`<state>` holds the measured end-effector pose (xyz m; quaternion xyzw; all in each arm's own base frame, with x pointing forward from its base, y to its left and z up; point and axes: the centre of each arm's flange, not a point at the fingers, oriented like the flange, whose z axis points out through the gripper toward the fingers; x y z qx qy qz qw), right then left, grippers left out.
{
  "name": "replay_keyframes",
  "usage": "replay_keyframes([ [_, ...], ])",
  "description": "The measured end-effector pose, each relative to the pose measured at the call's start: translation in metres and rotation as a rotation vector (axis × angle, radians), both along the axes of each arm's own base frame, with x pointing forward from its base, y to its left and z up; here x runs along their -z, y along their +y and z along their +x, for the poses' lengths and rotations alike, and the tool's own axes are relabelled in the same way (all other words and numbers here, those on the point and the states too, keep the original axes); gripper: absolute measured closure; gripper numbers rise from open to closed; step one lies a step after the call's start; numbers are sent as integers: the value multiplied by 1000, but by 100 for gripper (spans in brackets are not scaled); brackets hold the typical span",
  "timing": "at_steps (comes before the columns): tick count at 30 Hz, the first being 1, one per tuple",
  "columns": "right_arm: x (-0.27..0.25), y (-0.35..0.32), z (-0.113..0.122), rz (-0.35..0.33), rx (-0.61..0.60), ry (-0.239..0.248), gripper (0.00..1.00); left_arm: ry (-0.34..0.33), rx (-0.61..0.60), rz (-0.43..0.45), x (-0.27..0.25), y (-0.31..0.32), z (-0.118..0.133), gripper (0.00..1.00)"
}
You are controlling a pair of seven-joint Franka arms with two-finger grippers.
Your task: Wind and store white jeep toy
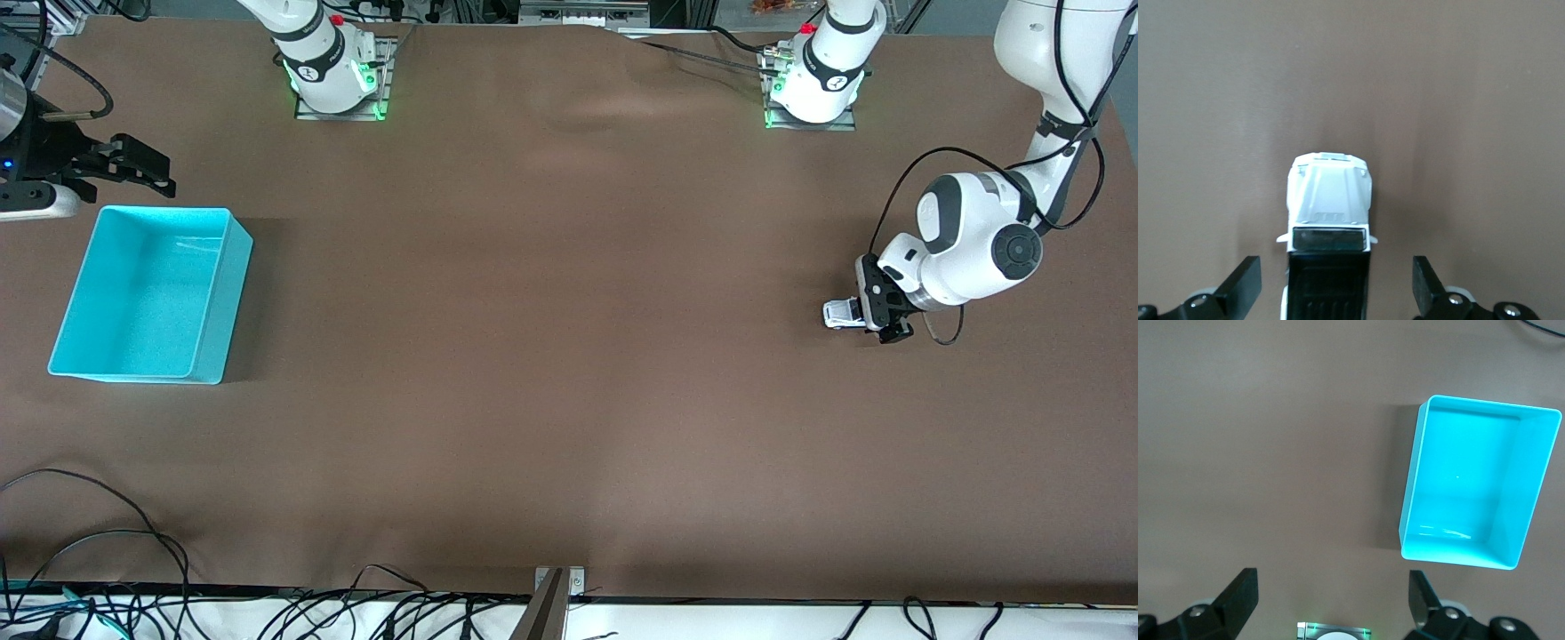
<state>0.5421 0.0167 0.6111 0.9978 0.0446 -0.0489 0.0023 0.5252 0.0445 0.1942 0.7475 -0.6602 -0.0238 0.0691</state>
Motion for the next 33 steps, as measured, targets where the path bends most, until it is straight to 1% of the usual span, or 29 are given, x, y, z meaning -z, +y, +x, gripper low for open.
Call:
replay_keyframes([
  [9, 0, 0, 0, 0, 0, 0, 0, -17, 14, 2, 8, -1, -7, 1],
  [10, 0, 0, 0, 0, 0, 0, 0, -24, 23, 5, 8, -1, -6, 25],
  [11, 0, 0, 0, 0, 0, 0, 0, -25, 24, 5, 7, -1, -6, 25],
  [12, 0, 0, 0, 0, 0, 0, 0, -26, 25, 6, 7, -1, -6, 30],
  [13, 0, 0, 0, 0, 0, 0, 0, -26, 27, 6, 7, -1, -6, 30],
  [14, 0, 0, 0, 0, 0, 0, 0, -27, 28, 6, 7, -1, -6, 35],
  [15, 0, 0, 0, 0, 0, 0, 0, -27, 29, 6, 7, -1, -6, 35],
  [18, 0, 0, 0, 0, 0, 0, 0, -29, 36, 7, 7, -1, -6, 48],
  [33, 0, 0, 0, 0, 0, 0, 0, -29, 48, 5, 7, -4, -6, 48],
])
